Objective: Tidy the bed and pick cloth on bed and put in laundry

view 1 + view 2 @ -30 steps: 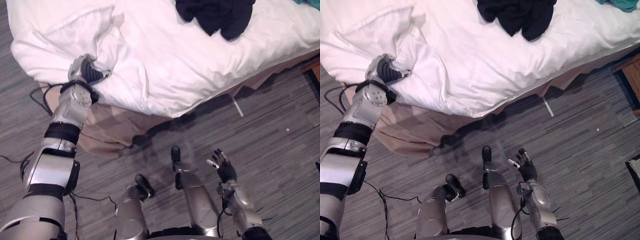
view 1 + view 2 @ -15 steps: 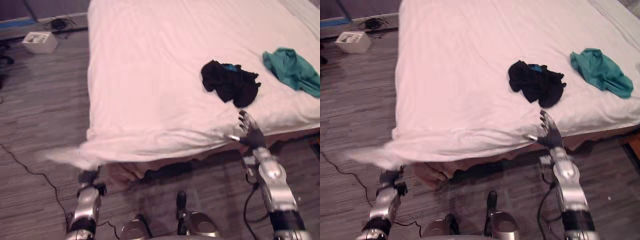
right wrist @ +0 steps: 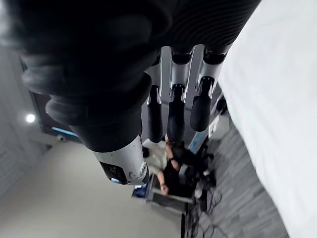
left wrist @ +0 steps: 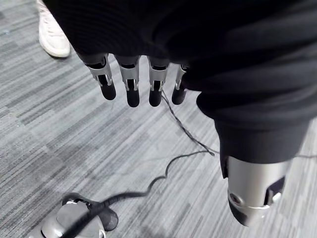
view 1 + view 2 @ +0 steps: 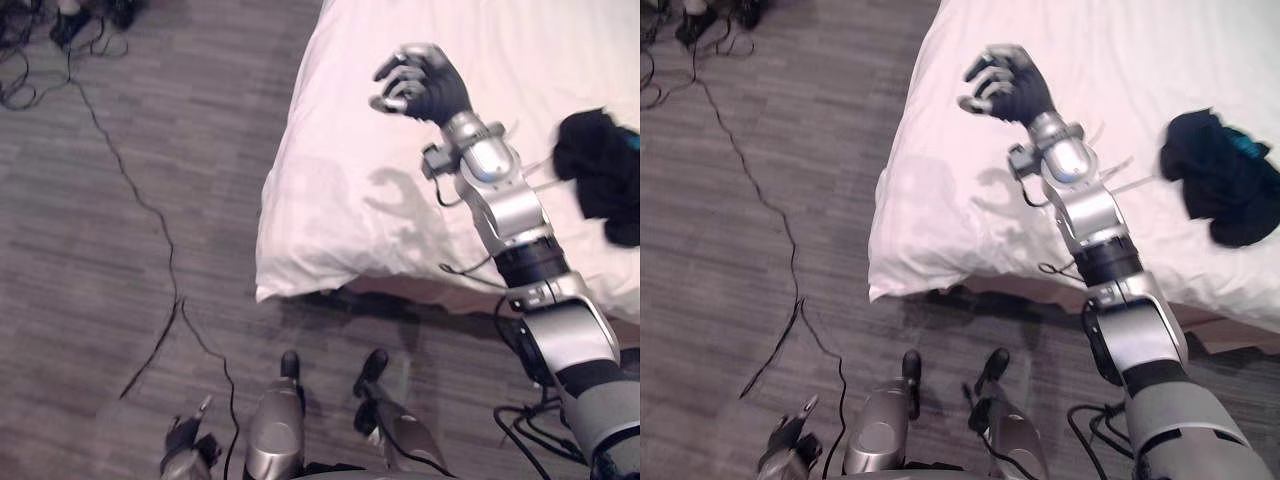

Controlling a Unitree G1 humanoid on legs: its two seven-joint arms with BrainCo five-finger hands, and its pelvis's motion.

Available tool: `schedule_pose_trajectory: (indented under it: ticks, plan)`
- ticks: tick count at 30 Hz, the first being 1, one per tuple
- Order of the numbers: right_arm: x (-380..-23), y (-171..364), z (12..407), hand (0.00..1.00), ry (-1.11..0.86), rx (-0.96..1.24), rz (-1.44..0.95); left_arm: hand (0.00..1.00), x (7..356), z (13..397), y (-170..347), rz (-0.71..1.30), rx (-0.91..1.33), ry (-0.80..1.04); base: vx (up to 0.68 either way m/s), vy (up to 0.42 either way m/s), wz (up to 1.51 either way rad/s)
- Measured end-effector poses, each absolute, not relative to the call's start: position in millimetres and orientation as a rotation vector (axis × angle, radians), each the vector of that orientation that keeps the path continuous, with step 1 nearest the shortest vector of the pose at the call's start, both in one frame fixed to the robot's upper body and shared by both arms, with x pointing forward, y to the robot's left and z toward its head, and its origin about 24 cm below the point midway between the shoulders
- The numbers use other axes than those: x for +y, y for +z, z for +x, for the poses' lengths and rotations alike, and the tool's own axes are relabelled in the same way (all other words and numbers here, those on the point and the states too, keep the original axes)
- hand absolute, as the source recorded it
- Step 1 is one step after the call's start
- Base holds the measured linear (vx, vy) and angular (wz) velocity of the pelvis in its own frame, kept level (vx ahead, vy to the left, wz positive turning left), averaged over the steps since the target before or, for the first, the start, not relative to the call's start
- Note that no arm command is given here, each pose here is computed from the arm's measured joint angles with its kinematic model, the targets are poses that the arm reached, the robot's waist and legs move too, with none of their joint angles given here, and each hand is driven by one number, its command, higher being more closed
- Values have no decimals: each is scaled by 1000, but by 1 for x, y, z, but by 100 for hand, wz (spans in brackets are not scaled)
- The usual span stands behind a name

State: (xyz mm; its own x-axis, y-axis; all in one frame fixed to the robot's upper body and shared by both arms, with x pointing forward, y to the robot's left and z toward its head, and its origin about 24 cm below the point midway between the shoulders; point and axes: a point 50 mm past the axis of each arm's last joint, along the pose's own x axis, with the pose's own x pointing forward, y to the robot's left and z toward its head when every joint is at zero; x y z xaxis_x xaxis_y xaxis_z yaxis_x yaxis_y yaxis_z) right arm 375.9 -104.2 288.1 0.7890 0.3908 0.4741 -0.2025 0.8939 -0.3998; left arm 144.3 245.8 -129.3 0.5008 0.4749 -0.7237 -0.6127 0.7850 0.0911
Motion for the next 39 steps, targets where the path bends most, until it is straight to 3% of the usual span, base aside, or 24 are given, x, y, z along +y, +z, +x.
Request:
schedule_pose_trajectory:
  ticks: [4, 9, 14, 20, 24, 27, 30, 33, 39]
  plan:
    - [-89, 272, 383, 100, 354, -482, -308, 0, 214, 197, -112, -130, 708, 493, -94, 126, 27]
    - [-93, 235, 396, 100, 330, -292, -332, 0, 185, 230, -96, -83, 642, 368, -57, 82, 14]
    - [-86, 227, 399, 100, 368, -281, -318, 0, 179, 236, -92, -85, 593, 344, -3, -3, 1]
    - [-96, 200, 407, 100, 464, -182, -52, 0, 161, 242, -85, -137, 512, 256, 41, -64, -4]
    - [-106, 142, 397, 100, 626, -44, -9, 0, 163, 243, -83, -142, 479, 217, 87, -15, -15]
    - [-93, 88, 360, 100, 832, 48, -40, 0, 184, 238, -84, -74, 497, 227, 103, 6, -49]
    - [-61, 77, 319, 100, 1026, 7, -7, 0, 203, 224, -95, 6, 587, 248, 121, -1, -67]
    - [-38, 99, 301, 100, 1108, -125, 50, 0, 204, 210, -106, 45, 659, 247, 105, 1, -38]
    - [-28, 147, 293, 100, 1101, -368, 178, 0, 195, 191, -122, 93, 773, 233, 74, 27, -5]
